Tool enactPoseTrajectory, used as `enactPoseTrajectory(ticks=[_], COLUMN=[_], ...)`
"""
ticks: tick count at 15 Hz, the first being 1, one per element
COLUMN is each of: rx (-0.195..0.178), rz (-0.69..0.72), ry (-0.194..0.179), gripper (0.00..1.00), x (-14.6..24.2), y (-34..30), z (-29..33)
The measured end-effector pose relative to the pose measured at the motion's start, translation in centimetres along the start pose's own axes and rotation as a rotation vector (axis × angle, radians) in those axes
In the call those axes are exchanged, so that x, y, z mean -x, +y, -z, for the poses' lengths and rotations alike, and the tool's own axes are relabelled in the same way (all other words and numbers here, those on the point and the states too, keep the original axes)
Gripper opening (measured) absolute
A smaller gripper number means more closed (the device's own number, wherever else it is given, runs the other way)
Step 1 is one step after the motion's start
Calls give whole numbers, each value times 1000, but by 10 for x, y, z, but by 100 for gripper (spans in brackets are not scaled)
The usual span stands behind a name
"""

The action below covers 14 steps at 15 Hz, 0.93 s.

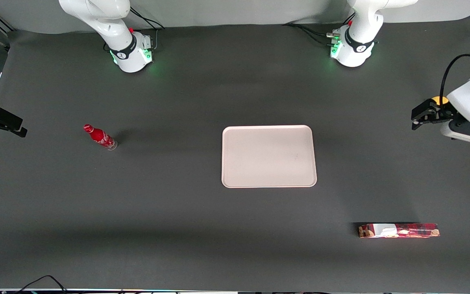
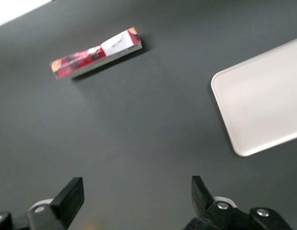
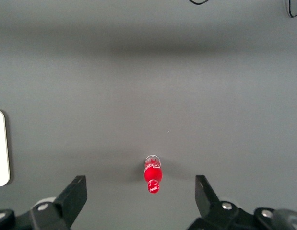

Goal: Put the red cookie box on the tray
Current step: 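Move the open left gripper down over the red-and-white cookie box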

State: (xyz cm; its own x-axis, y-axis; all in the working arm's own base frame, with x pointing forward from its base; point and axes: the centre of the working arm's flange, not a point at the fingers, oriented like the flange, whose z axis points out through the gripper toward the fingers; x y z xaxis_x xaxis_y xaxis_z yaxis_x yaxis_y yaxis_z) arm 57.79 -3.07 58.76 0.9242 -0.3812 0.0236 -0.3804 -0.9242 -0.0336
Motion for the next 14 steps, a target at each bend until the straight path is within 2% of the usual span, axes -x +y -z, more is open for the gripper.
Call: enactPoseTrajectory(ticks=[7, 11, 14], rx=[14, -56, -88], rz=[-456, -771, -984], ry=[-22, 23, 39], gripper=[100, 100, 100], x=[-42, -71, -86], y=[-39, -62, -77], z=[-50, -83, -119])
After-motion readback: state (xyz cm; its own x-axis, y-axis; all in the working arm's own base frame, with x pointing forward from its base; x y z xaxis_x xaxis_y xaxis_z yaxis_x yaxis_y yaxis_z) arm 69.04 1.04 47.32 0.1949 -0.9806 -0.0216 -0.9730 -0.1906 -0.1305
